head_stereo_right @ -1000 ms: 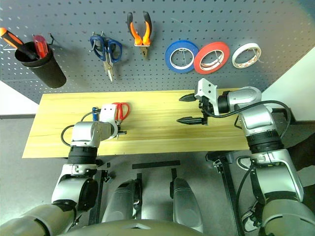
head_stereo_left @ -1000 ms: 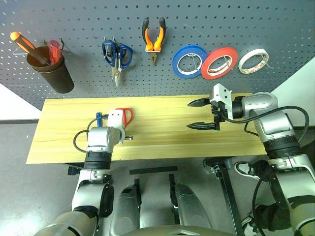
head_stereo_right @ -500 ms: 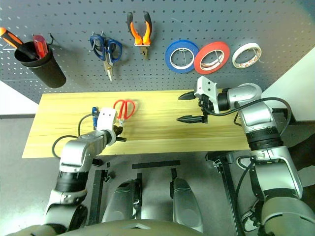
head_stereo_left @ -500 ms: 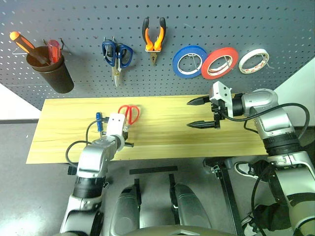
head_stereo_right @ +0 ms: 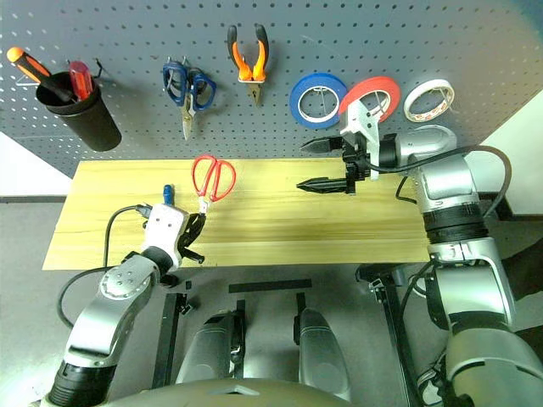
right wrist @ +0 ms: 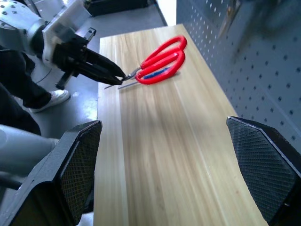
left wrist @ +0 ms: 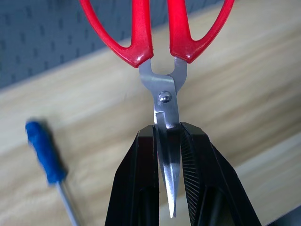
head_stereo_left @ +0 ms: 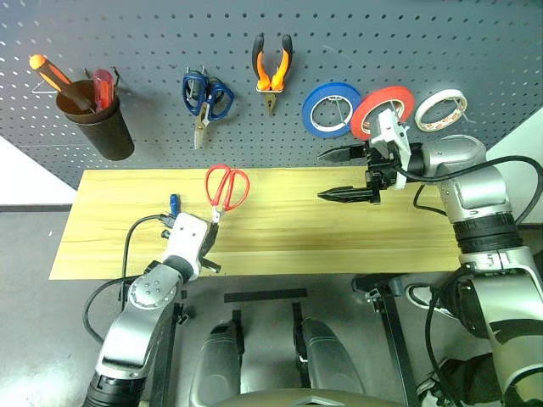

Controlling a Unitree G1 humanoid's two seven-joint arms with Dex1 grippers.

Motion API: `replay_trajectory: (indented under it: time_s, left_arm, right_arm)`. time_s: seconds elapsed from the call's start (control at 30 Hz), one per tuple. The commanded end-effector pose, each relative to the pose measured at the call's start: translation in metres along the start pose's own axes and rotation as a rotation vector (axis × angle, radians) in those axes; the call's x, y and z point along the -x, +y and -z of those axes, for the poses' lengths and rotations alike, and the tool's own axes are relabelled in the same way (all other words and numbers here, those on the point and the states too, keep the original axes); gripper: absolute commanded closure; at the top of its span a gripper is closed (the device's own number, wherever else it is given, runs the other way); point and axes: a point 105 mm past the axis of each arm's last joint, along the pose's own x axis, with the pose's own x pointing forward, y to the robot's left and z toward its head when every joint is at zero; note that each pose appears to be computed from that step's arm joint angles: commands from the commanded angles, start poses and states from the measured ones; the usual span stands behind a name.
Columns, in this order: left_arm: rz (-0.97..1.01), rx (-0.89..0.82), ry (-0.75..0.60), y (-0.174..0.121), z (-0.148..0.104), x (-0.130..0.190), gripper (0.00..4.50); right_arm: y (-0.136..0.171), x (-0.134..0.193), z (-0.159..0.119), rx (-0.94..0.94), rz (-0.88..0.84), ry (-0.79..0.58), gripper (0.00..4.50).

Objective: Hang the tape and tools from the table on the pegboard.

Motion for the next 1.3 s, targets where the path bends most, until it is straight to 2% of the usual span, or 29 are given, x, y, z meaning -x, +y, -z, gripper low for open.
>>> replay_trajectory:
  time_s: [0.03,0.17,0.3,0.57,0.7,0.93,1.1,1.3]
  left_arm:
    - [0.081,-0.033,-0.207,-0.007,-0.035,0.008,4.17]
    - [0.060,-0.111,-0.377,0.002,-0.062,0.009,4.17]
    - [0.032,-0.130,-0.471,0.011,-0.077,0.007,4.17]
    - [-0.016,-0.161,-0.546,0.027,-0.092,0.003,4.17]
    - [-0.077,-0.145,-0.553,0.039,-0.096,0.000,4.17]
    - [-0.118,-0.171,-0.538,0.043,-0.094,-0.019,4.17]
    - [-0.166,-0.163,-0.496,0.050,-0.086,-0.037,4.17]
    - [-0.180,-0.139,-0.420,0.051,-0.070,-0.044,4.17]
  right_arm:
    - [-0.008,0.005,-0.019,0.035,0.031,-0.068,0.00]
    - [-0.013,0.006,-0.033,0.025,0.042,-0.132,0.00]
    - [-0.017,0.008,-0.040,0.019,0.048,-0.160,0.00]
    - [-0.015,0.019,-0.060,0.022,0.033,-0.245,0.00]
    - [-0.010,0.020,-0.067,0.039,0.011,-0.251,0.00]
    - [-0.009,0.020,-0.072,0.059,0.019,-0.247,0.00]
    - [-0.009,0.020,-0.070,0.066,0.028,-0.229,0.00]
    - [-0.008,0.019,-0.067,0.062,0.032,-0.212,0.00]
